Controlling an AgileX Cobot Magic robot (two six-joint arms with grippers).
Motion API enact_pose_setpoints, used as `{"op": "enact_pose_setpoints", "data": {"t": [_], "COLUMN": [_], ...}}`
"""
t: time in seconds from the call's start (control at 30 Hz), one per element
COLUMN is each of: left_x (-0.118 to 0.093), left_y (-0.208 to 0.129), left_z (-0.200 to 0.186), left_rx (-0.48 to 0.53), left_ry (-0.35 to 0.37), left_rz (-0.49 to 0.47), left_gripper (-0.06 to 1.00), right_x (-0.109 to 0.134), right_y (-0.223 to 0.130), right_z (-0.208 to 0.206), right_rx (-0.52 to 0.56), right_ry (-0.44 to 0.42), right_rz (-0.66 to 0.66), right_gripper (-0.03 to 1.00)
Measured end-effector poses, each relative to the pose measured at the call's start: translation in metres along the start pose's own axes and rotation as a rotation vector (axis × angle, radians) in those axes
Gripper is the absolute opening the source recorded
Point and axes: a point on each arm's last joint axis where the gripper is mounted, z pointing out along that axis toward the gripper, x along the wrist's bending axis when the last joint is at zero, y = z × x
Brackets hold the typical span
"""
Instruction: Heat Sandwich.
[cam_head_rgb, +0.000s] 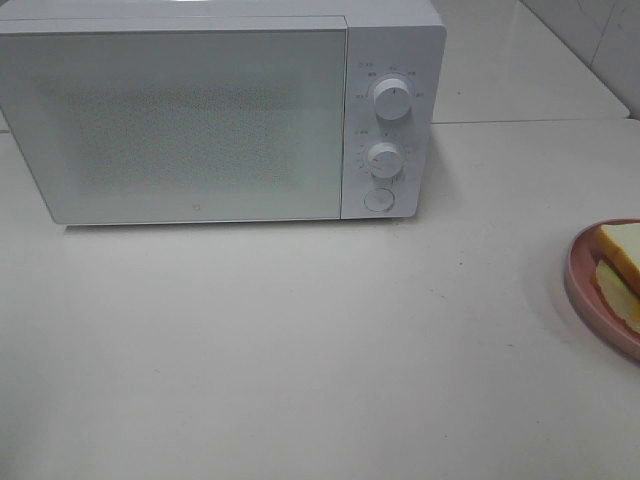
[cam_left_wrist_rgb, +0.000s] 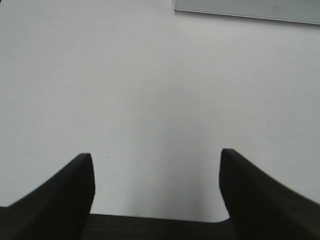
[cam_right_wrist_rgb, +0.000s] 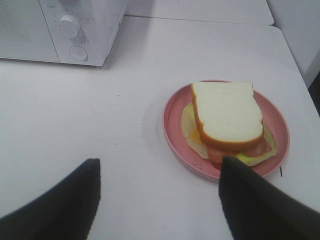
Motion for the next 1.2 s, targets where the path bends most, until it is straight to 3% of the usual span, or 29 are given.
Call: {"op": "enact_pose_setpoints", "data": {"t": [0.2,0.33,0.63,1.2], "left_x": [0.001,0.001,0.002,0.002], "left_y": [-0.014,-0.025,-0.036,-0.037], "left_z": [-0.005,-0.018,-0.027,-0.028], "left_rx": [-0.063,-0.166,-0.253,-0.264], "left_ry": [0.001,0.007,0.015,0.015], "left_rz": [0.003,0.013,0.022,0.023], "left_gripper": [0.67,0.67,0.67,0.67], "right_x": [0.0,0.0,0.0,0.0], "right_y": [0.0,0.0,0.0,0.0], "right_z": [0.0,0.0,0.0,0.0], "right_rx": [0.0,0.0,0.0,0.0], "right_ry": [0.0,0.0,0.0,0.0], "right_rz": [0.0,0.0,0.0,0.0], "right_gripper": [0.66,0.66,0.66,0.66]}}
